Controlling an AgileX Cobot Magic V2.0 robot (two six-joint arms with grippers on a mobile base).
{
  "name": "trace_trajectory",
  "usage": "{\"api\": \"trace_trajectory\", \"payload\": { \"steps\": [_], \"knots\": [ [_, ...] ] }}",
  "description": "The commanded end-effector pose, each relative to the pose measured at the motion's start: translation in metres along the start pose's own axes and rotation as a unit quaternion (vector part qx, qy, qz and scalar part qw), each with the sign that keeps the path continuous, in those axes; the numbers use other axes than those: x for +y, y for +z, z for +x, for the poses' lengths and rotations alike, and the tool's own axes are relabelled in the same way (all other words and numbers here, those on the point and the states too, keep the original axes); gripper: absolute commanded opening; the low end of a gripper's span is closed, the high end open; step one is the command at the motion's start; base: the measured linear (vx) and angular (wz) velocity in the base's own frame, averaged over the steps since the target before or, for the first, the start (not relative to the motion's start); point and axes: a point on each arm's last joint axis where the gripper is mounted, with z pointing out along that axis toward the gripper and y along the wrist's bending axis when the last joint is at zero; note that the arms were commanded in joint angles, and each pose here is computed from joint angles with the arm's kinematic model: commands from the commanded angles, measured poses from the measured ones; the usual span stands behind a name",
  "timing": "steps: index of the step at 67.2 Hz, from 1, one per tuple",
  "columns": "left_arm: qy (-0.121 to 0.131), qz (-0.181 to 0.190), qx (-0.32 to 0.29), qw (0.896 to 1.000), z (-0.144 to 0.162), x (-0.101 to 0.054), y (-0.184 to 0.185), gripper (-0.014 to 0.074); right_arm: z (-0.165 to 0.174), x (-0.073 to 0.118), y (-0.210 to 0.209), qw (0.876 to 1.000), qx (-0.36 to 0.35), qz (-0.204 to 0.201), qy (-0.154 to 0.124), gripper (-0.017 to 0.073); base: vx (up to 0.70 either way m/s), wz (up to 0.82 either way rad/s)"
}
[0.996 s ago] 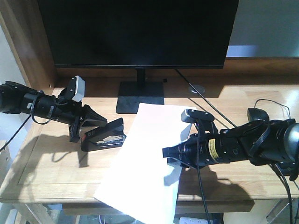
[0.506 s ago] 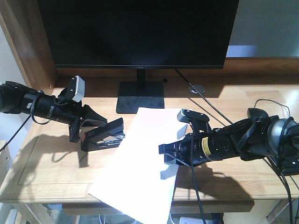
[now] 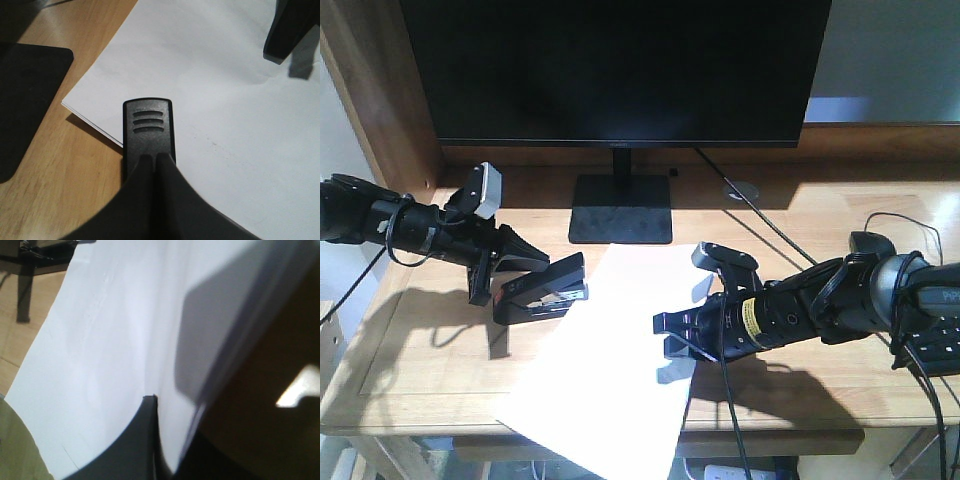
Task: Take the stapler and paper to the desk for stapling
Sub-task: 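Lay the white paper flat under the stapler, sliding it toward the monitor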
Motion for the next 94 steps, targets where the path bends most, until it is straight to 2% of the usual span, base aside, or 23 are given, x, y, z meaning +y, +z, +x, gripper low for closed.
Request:
{"api": "trace_trajectory", "payload": {
  "steps": [1,30,43,63,75,94],
  "knots": [
    [0.027,-0.012,-0.043,0.999,-0.036,0.0,-0.014,-0.0008,-0.015,0.013,-0.014,0.999,-0.037,-0.016,-0.019,-0.0005,0.0,0.0],
    [0.027,-0.012,-0.043,0.999,-0.036,0.0,-0.014,-0.0008,-0.044,0.024,-0.007,0.996,-0.052,-0.048,-0.046,-0.0005,0.0,0.0],
    [0.027,-0.012,-0.043,0.999,-0.036,0.0,-0.014,-0.0008,-0.054,0.026,0.003,0.994,-0.035,-0.057,-0.09,-0.0005,0.0,0.0],
    [0.027,-0.012,-0.043,0.999,-0.036,0.0,-0.014,-0.0008,-0.071,0.027,0.009,0.992,-0.055,-0.054,-0.097,0.0022,0.0,0.0],
    [0.027,-0.012,-0.043,0.999,-0.036,0.0,-0.014,-0.0008,-0.077,0.023,0.01,0.992,-0.074,-0.029,-0.094,0.0148,0.0,0.0],
    [0.027,-0.012,-0.043,0.999,-0.036,0.0,-0.014,-0.0008,-0.085,0.018,0.009,0.991,-0.113,0.001,-0.073,0.0498,0.0,0.0]
  ]
}}
